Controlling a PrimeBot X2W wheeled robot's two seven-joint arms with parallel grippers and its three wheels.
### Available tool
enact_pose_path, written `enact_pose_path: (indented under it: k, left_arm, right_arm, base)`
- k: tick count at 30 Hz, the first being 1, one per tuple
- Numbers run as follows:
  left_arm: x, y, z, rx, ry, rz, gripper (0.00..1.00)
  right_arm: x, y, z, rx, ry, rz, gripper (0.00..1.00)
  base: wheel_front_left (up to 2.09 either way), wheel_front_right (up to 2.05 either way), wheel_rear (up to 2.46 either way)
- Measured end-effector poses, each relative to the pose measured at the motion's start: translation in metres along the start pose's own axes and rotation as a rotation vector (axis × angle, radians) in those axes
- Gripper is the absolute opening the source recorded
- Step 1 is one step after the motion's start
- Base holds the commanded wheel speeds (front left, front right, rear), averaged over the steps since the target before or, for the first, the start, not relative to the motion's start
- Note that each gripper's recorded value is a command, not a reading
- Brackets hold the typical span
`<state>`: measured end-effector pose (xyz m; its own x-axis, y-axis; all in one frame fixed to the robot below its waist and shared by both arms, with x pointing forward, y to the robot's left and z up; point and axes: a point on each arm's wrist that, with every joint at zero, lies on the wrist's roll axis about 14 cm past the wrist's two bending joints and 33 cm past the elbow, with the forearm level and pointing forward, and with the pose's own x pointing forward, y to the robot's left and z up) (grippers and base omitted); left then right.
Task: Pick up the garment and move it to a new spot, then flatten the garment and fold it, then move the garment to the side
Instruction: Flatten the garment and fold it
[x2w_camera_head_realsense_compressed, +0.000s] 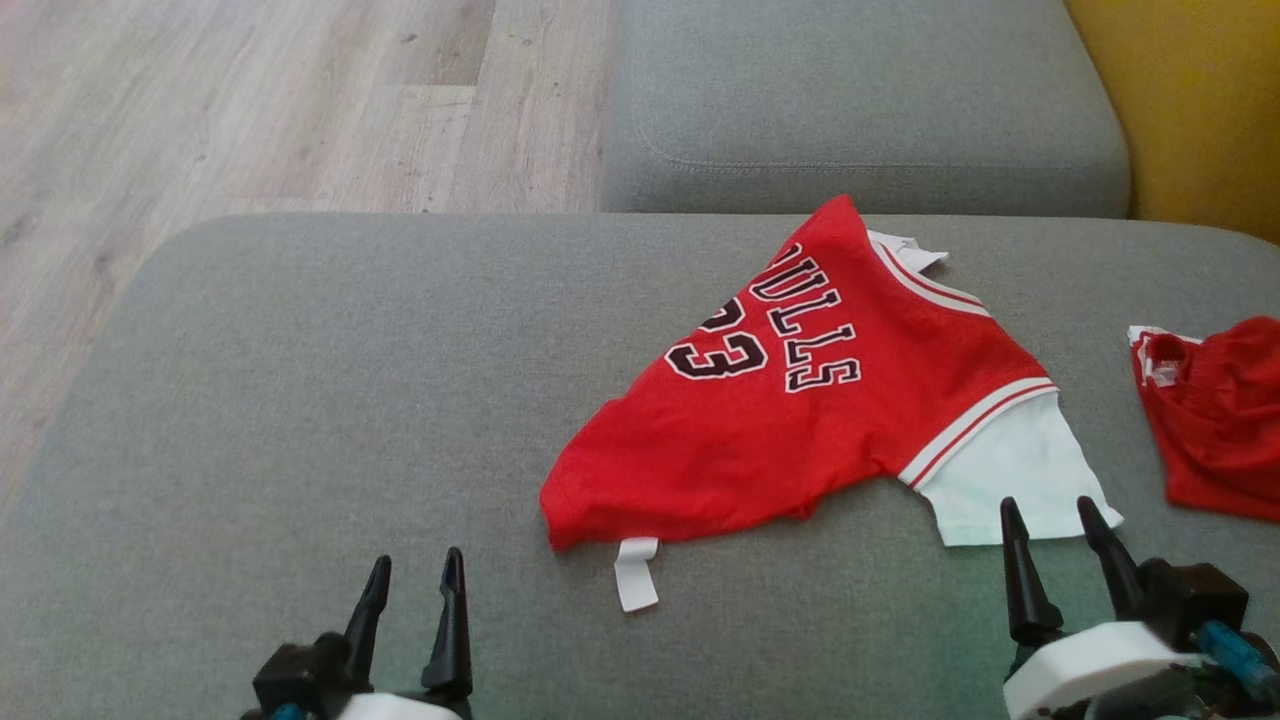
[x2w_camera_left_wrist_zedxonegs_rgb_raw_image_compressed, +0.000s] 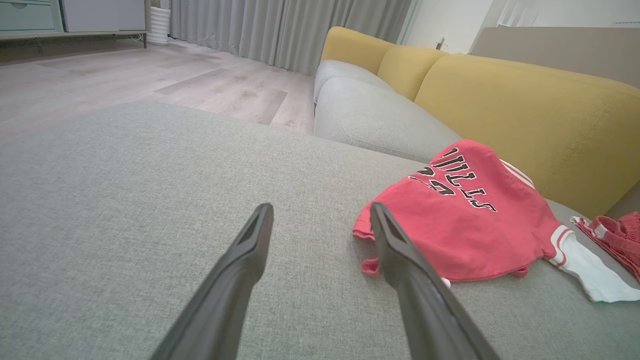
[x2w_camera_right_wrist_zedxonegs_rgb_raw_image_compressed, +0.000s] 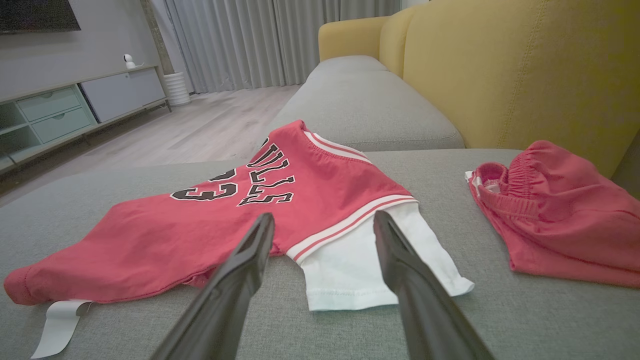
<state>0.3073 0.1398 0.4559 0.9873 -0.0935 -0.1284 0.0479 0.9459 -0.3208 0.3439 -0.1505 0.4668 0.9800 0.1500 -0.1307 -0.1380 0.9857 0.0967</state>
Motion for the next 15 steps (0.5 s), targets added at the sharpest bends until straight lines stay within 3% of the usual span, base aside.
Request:
enact_pose_path:
  k: [7,15]
  left_arm:
    - [0.001,-0.005,-0.008,0.022,0.042,-0.026,1.00]
    - [0.022,-0.048,-0.036,0.051,0.192,-0.170,1.00]
  right_arm:
    - [0.002,0.001,-0.004,0.001,0.013,0.003,1.00]
    - [0.002,-0.007,-0.012,0.008,0.048,-0.022,1.00]
  base:
    - [0.00,0.00,0.00]
    - [0.00,0.00,0.00]
